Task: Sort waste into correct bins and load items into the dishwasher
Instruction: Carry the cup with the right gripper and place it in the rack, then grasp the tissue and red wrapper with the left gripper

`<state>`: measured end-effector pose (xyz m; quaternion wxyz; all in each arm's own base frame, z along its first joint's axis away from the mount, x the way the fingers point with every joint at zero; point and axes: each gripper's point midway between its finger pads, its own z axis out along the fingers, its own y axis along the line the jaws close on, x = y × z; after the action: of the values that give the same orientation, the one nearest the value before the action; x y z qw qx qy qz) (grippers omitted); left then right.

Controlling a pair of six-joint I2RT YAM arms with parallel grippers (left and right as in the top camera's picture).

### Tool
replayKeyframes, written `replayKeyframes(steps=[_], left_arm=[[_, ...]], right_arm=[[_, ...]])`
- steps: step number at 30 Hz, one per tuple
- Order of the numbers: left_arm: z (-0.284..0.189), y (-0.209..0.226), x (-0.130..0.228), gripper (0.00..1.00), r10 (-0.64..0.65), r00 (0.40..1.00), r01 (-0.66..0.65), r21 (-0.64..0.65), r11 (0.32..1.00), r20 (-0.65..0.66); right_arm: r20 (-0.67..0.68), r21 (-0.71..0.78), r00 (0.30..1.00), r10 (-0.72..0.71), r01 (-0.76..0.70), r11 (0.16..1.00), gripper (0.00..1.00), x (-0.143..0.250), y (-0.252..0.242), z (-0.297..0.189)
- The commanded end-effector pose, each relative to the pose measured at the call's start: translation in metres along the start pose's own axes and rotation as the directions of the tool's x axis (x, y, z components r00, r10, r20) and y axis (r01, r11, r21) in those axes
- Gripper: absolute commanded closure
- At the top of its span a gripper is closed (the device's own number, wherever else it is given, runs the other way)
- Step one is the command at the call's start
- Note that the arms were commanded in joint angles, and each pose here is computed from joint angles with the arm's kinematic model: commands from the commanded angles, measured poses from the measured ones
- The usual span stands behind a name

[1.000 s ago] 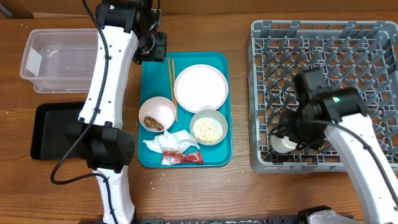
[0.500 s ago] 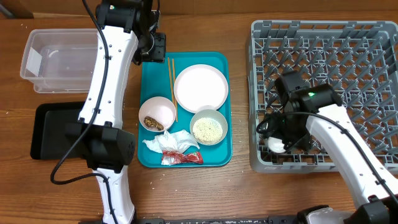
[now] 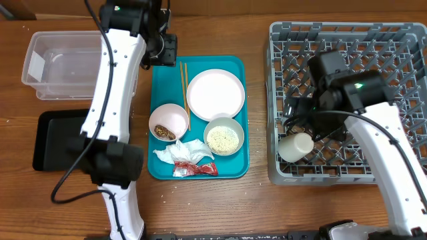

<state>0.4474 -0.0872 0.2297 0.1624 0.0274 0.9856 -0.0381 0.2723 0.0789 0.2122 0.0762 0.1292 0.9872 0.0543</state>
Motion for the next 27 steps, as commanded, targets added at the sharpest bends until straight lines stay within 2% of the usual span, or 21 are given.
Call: replayKeyframes(steps=[1, 7, 11, 18, 24, 26, 27], left_arm=[[-0.069, -0.001, 0.000, 0.49, -0.001, 0.989, -0.002, 0.016, 1.000, 0.145], [-0.092, -0.001, 0.037, 0.50, -0.033, 0.997, 0.031, 0.032, 0.999, 0.064], [-0.088, -0.006, 0.051, 0.59, -0.084, 0.996, 0.084, 0.060, 0.995, -0.001], [-0.069, -0.011, 0.083, 0.65, -0.157, 0.979, 0.167, 0.072, 0.983, -0.133], [-0.048, -0.013, 0.159, 0.60, -0.265, 0.925, 0.257, -0.068, 0.964, -0.270], [-0.037, -0.022, 0.173, 0.55, -0.266, 0.927, 0.253, -0.084, 0.964, -0.263], [-0.032, -0.028, 0.177, 0.48, -0.260, 0.930, 0.249, -0.077, 0.965, -0.260]], right_arm=[[0.060, -0.081, 0.997, -0.047, 0.052, 0.995, 0.00, -0.007, 0.016, -0.024], [0.073, -0.200, 0.990, -0.124, 0.137, 0.970, 0.00, -0.001, 0.057, -0.022], [0.101, -0.236, 0.982, -0.162, 0.182, 0.955, 0.01, 0.002, 0.085, -0.012], [0.101, -0.229, 0.979, -0.180, 0.199, 0.953, 0.02, 0.006, 0.089, -0.001], [0.168, -0.127, 0.973, -0.159, 0.181, 0.975, 0.00, -0.012, 0.071, 0.000], [0.175, -0.123, 0.973, -0.149, 0.171, 0.978, 0.00, -0.018, 0.066, 0.000], [0.177, -0.121, 0.974, -0.139, 0.162, 0.979, 0.00, -0.020, 0.063, 0.000]])
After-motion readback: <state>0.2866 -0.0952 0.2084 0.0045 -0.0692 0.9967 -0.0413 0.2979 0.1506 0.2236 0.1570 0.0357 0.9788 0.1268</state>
